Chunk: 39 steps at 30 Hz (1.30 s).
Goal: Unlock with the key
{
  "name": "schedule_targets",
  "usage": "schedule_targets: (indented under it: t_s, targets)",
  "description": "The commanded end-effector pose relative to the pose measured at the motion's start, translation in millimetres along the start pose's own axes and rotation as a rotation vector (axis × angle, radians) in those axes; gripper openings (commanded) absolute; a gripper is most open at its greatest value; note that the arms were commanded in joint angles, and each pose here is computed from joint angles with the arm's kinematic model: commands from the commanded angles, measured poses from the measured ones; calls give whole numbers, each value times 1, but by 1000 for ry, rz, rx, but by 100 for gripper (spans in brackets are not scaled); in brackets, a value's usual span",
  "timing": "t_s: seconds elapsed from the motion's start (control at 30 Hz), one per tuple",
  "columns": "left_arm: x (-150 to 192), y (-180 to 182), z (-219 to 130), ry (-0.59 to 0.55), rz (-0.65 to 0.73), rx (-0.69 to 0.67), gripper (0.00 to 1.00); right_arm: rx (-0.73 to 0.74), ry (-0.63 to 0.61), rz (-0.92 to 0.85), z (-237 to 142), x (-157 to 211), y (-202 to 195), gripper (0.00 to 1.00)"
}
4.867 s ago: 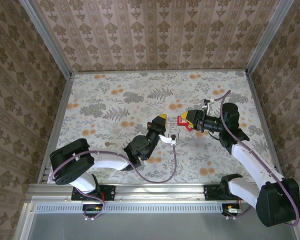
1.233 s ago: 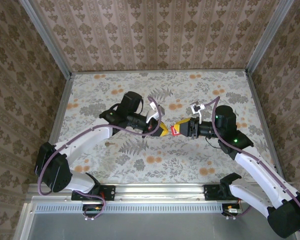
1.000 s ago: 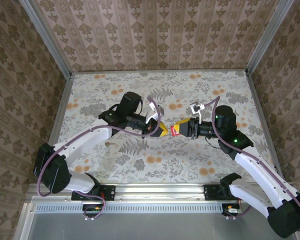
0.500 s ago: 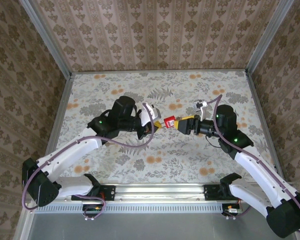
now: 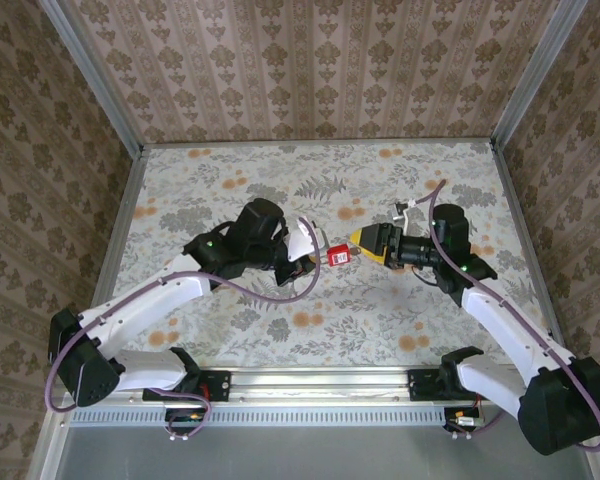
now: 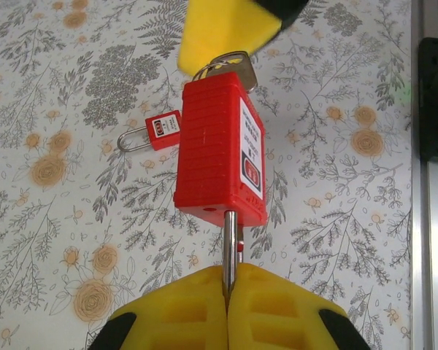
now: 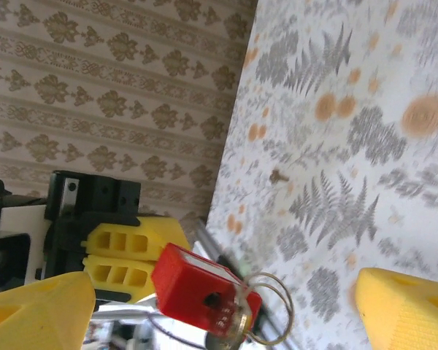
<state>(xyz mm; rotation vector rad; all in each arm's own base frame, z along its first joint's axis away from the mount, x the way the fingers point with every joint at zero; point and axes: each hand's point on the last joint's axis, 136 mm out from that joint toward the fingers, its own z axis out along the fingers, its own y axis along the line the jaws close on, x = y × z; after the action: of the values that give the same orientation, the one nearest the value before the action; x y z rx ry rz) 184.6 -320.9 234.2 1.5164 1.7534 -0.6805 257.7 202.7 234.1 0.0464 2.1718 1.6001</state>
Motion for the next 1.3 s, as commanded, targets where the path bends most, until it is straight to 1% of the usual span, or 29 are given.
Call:
schedule_targets:
  t_s: [0.0, 0.13, 0.23, 0.3, 0.4, 0.5, 0.57, 0.67, 0.87, 1.0, 1.17, 1.23, 1.27]
  targets:
    - [-14, 0, -5, -11, 66, -15, 0, -108, 53, 53, 1, 8, 18, 93]
    - [-18, -1, -5, -14, 81, -16, 0, -108, 79, 90, 5, 17, 15, 92]
    - [-18, -2, -1, -3, 98, -18, 0, -123, 87, 98, 8, 21, 19, 89]
    - [-19, -4, 1, 0, 103, -11, 0, -118, 95, 99, 11, 25, 18, 84]
    - [-21, -6, 2, 0, 115, -8, 0, -121, 100, 105, 13, 26, 19, 73]
    - [-22, -9, 3, -2, 126, -2, 0, -115, 106, 108, 14, 27, 18, 67]
    - [-22, -10, 4, -1, 130, 1, 0, -113, 110, 112, 15, 27, 16, 59]
    - [-23, -10, 5, 0, 135, 2, 0, -106, 116, 118, 17, 29, 14, 53]
    - [-22, -11, 7, 3, 140, 9, 0, -96, 117, 121, 19, 30, 10, 34]
    - [-20, -10, 6, 13, 139, 2, 0, -82, 102, 115, 17, 27, 10, 26]
    - [-14, -7, 5, 38, 112, -14, 0, -76, 73, 89, 9, 20, 12, 23]
    - [-10, -6, 7, 51, 87, -14, 10, -73, 73, 75, 8, 20, 14, 23]
    - [-8, -6, 9, 56, 77, -13, 13, -76, 74, 69, 7, 20, 16, 22]
